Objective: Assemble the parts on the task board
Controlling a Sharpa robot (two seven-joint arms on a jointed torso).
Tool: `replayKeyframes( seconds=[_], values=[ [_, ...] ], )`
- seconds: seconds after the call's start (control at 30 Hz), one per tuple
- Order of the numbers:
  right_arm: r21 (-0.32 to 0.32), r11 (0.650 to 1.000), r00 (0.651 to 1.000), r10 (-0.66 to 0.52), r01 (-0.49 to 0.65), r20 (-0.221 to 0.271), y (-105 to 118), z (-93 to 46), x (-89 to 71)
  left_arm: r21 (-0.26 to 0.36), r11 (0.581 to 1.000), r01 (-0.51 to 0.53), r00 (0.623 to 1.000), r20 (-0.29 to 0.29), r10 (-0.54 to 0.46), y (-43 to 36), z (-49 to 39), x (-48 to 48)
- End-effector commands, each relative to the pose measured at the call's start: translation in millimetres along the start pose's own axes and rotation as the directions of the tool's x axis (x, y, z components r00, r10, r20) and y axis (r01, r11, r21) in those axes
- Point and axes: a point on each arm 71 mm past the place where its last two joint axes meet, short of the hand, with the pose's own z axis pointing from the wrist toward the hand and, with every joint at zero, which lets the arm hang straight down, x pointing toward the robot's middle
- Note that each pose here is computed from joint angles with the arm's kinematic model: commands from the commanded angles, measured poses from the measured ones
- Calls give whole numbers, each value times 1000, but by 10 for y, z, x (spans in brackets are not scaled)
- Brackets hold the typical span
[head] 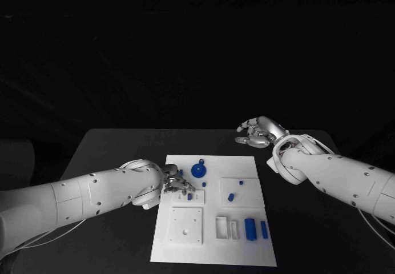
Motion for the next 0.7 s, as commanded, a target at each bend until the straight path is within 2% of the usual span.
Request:
replayKeyframes(
  seconds=[0.03, 0.23, 0.33, 0.5, 0.7],
  values=[
    [-5, 1000, 1000, -5, 5, -9, -12, -7, -3, 36, 999, 16, 1000, 12, -17, -33, -53, -28],
    [-3, 1000, 1000, -6, 6, -8, -22, -12, -10, 47, 999, 3, 1000, 1, -3, -80, -122, -106],
    [-2, 1000, 1000, -6, 6, -8, -22, -12, -10, 44, 998, -46, 999, -17, 47, -89, -126, -89],
    [0, 1000, 1000, -6, 6, -8, -32, -17, -17, 46, 991, -123, 992, 10, 123, -121, -133, -76],
    [0, 1000, 1000, -6, 6, -8, -32, -21, -20, 39, 988, -149, 987, 65, 147, -128, -137, -42]
  ],
)
